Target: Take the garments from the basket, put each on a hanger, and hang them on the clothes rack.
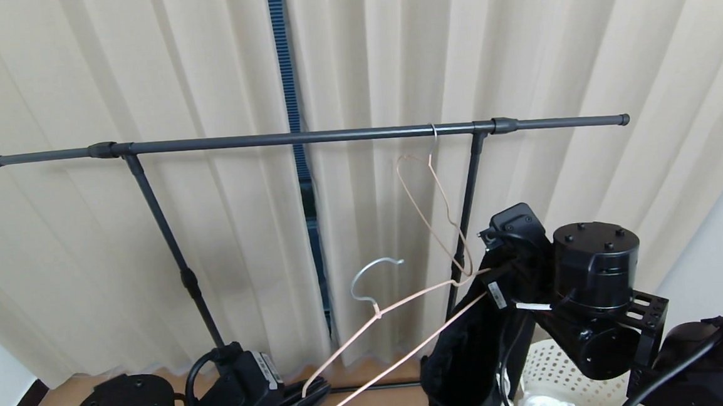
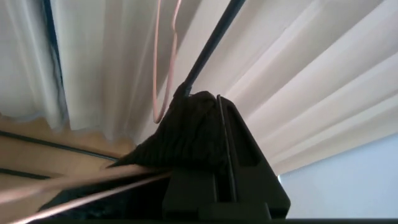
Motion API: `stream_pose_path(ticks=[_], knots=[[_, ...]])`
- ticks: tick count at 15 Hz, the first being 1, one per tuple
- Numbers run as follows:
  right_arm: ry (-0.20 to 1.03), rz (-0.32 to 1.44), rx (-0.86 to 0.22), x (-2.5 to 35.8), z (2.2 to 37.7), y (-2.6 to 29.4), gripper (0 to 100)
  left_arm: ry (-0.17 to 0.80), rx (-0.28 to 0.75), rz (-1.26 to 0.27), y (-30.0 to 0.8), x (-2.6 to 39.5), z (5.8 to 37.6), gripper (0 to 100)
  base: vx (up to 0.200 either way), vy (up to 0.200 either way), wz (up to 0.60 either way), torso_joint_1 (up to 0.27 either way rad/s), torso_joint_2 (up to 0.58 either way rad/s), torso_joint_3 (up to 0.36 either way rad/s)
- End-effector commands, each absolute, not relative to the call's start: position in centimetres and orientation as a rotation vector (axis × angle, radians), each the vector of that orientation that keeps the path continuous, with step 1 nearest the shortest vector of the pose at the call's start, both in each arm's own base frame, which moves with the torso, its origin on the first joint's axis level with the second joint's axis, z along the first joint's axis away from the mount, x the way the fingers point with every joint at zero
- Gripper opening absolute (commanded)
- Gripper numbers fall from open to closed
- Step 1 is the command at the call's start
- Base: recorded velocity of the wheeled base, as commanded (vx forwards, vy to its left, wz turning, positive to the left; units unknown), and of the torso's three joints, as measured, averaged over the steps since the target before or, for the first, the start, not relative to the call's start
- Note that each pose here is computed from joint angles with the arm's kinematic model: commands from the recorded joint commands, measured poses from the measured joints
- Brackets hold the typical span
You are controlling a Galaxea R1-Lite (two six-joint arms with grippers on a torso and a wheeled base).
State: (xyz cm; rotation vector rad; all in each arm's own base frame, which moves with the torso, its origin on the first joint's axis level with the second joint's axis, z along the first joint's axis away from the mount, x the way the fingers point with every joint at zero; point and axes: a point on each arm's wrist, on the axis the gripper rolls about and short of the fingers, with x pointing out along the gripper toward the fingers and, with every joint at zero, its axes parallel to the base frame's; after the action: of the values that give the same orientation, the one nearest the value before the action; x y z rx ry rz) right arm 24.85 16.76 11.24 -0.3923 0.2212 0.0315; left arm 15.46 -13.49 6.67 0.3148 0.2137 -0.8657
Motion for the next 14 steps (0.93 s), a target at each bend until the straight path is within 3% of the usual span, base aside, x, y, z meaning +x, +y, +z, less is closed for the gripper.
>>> stream_pose_path(ticks=[1, 6, 14], knots=[[0.220, 0.049, -0.398, 24.4, 11.2, 17.2, 0, 0.229, 0.319, -0.849, -13.7, 15.8, 6.1, 0, 0.000, 0.000, 0.00, 0.000, 0.00, 0.000], [0.205, 0.119, -0.406, 22.8, 11.2, 18.9, 0, 0.281, 0.336, -0.841, -13.9, 16.0, 5.0, 0, 0.000, 0.000, 0.00, 0.000, 0.00, 0.000], [0.186, 0.242, -0.384, 20.0, 11.3, 21.5, 0, 0.283, 0.327, -0.839, -13.9, 16.0, 5.0, 0, 0.000, 0.000, 0.00, 0.000, 0.00, 0.000]])
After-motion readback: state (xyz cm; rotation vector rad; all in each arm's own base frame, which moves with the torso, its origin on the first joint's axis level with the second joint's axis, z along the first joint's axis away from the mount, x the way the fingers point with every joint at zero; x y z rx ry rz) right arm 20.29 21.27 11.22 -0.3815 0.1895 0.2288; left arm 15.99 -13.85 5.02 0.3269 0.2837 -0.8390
